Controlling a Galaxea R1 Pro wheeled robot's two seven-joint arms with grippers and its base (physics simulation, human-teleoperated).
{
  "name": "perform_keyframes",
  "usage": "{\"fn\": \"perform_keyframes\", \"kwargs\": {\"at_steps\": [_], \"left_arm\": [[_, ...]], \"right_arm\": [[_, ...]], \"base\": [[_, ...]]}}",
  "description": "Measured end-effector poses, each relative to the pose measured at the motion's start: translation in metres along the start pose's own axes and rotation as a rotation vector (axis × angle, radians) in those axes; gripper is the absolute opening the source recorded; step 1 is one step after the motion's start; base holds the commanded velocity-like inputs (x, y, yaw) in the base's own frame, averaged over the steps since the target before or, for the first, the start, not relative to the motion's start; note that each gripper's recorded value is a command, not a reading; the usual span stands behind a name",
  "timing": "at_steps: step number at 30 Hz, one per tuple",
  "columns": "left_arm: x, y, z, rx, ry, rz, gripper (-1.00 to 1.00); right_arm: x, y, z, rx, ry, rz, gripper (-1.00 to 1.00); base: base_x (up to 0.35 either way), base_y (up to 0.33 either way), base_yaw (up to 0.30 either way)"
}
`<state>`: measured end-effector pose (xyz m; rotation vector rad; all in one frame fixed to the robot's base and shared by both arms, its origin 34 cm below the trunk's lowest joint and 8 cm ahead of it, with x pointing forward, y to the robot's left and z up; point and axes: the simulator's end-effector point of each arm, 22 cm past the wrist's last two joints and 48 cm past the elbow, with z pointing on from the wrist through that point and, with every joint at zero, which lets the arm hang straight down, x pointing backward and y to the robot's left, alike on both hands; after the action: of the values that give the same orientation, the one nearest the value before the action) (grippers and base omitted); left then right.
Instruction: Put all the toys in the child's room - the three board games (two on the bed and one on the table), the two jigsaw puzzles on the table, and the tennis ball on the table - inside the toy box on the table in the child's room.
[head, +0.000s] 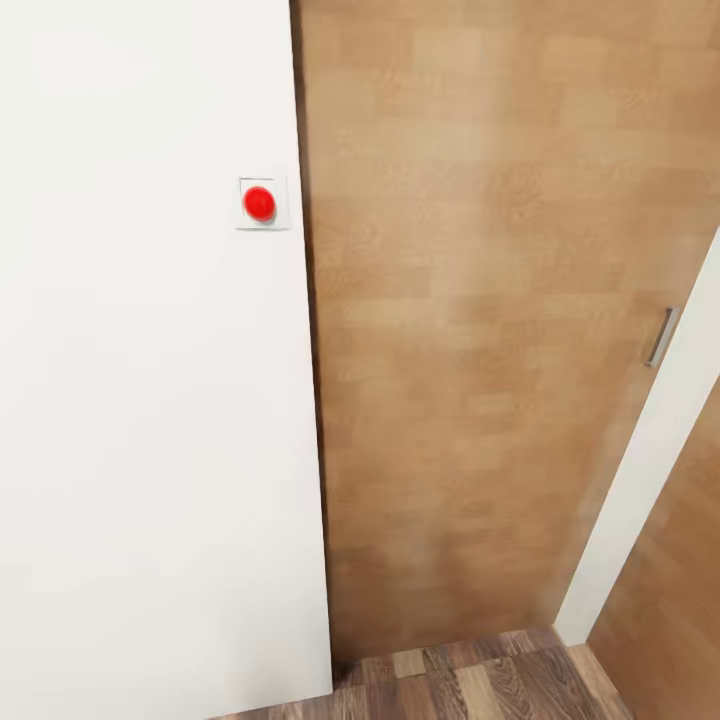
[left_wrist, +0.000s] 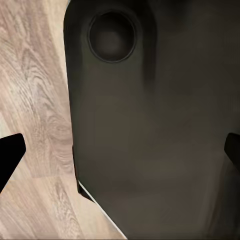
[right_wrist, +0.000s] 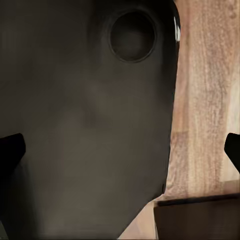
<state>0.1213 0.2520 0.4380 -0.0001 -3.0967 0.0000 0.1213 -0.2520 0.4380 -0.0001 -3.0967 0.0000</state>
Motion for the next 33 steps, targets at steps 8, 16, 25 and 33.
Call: {"fn": "perform_keyframes", "kwargs": {"at_steps": [8,16,25,33], "left_arm": [[-0.006,-0.017,0.000,0.019,-0.026,0.006,1.00],[-0.009,-0.021,-0.010,0.024,-0.035,0.009,1.00],[-0.010,-0.021,-0.025,0.025,-0.040,0.010,1.00],[-0.008,-0.021,-0.038,0.025,-0.038,0.007,1.00]], "right_arm": [[0.000,0.033,-0.001,-0.039,-0.001,0.016,1.00],[0.001,0.045,-0.011,-0.056,0.003,0.023,1.00],[0.001,0.046,-0.026,-0.057,0.002,0.022,1.00],[0.001,0.041,-0.039,-0.051,0.001,0.018,1.00]], "base": [[0.000,0.000,0.000],[0.000,0.000,0.000],[0.000,0.000,0.000],[0.000,0.000,0.000]]}}
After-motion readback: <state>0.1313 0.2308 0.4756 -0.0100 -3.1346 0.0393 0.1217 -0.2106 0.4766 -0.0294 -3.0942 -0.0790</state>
